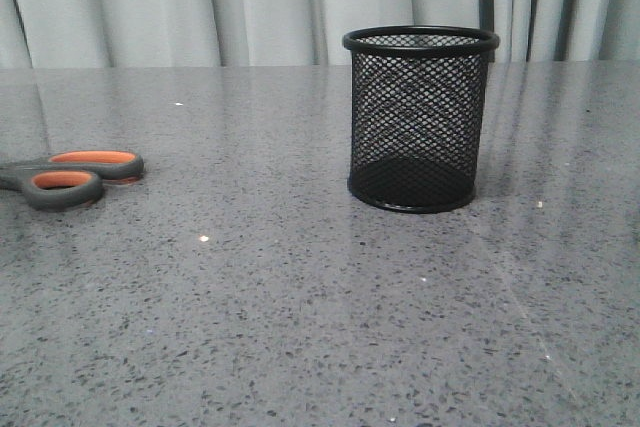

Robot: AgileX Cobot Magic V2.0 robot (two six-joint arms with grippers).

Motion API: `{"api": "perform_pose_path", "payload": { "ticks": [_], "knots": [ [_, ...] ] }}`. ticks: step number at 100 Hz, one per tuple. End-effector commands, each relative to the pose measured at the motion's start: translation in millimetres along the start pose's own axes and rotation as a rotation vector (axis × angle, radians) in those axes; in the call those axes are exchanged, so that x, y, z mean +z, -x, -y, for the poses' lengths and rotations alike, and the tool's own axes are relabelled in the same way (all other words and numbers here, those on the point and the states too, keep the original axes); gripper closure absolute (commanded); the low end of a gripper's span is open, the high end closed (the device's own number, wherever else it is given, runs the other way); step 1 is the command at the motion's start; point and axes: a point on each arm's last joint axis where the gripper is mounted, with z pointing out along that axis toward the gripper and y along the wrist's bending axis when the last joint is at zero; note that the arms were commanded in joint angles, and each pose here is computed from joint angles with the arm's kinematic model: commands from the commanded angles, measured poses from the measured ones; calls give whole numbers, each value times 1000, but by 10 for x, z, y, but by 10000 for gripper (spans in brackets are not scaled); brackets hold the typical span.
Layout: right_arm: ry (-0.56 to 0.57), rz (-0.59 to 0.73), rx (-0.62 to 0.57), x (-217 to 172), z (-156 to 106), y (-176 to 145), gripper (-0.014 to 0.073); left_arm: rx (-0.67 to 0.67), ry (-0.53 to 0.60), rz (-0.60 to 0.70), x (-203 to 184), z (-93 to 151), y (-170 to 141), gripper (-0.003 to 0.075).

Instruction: Put scissors into bucket

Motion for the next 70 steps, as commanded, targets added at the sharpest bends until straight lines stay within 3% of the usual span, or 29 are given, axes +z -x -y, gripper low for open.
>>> {"api": "perform_pose_path", "payload": {
  "ticks": [1,18,38,50,70],
  "knots": [
    [0,93,-8,-79,-17,137,139,83,-16,-12,8,-148,217,300],
    [9,88,-14,-77,-32,133,139,335,-28,-29,172,-410,490,300],
    [58,82,-61,-70,-122,125,139,703,-71,-102,446,-427,584,299],
    [79,74,-85,-67,-165,116,139,773,-68,-203,601,-430,577,299],
    [96,59,-118,-64,-206,99,139,810,-114,-242,806,-448,576,299]
  ]
}}
